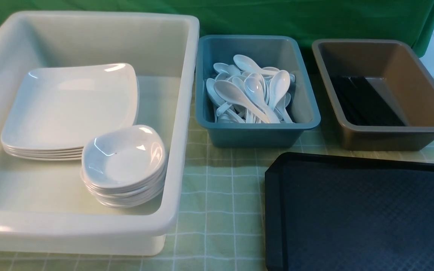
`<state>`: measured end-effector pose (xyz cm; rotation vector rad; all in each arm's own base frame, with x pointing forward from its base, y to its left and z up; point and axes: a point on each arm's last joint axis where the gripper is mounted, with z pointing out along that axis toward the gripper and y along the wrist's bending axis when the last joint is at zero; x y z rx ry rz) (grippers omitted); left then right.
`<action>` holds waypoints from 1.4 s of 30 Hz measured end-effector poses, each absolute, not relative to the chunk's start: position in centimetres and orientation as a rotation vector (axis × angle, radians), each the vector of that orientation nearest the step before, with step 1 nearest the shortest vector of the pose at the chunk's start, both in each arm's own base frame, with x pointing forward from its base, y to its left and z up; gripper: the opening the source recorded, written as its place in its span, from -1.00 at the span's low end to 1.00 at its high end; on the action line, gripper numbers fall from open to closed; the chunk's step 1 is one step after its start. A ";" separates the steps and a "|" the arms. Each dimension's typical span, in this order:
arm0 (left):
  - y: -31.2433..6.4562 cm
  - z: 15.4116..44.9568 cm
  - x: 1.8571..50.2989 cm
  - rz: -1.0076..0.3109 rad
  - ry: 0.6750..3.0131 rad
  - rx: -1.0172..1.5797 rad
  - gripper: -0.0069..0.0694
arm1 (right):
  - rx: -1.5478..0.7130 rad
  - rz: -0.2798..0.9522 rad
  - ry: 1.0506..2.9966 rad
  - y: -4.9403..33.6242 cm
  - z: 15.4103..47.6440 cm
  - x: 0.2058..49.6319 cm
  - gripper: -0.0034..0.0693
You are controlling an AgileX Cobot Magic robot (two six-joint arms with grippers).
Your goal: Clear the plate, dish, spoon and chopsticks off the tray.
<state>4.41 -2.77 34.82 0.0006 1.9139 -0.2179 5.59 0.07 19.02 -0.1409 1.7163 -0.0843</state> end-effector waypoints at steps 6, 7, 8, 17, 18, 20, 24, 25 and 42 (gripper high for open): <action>-2.5 35.1 4.6 -0.192 1.879 -0.014 -0.86 | -0.141 -0.084 1.716 0.1 19.0 5.6 -0.32; -2.5 35.1 4.6 -0.185 1.873 -0.016 -0.86 | -0.141 -0.084 1.716 0.1 19.0 5.6 -0.32; -2.4 35.1 4.6 -0.177 1.870 -0.018 -0.86 | -0.141 -0.084 1.716 0.1 19.0 5.6 -0.31; -1.6 36.0 4.9 -0.083 1.761 -0.051 -0.86 | -0.141 -0.084 1.716 0.1 19.0 5.6 -0.26; -1.5 36.1 5.0 -0.077 1.748 -0.058 -0.86 | -0.141 -0.084 1.716 0.1 19.0 5.6 -0.26; -1.2 36.1 5.3 -0.063 1.721 -0.077 -0.86 | -0.141 -0.084 1.716 0.1 19.0 5.6 -0.26; -0.9 35.0 5.8 -0.061 1.733 -0.099 -0.86 | -0.141 -0.084 1.716 0.1 19.0 5.6 -0.25; -0.9 34.7 6.0 -0.062 1.741 -0.102 -0.86 | -0.141 -0.084 1.716 0.1 19.0 5.6 -0.25; 0.8 23.0 6.1 0.068 1.659 -0.173 -0.86 | -0.139 -0.083 1.716 0.1 19.0 5.6 -0.24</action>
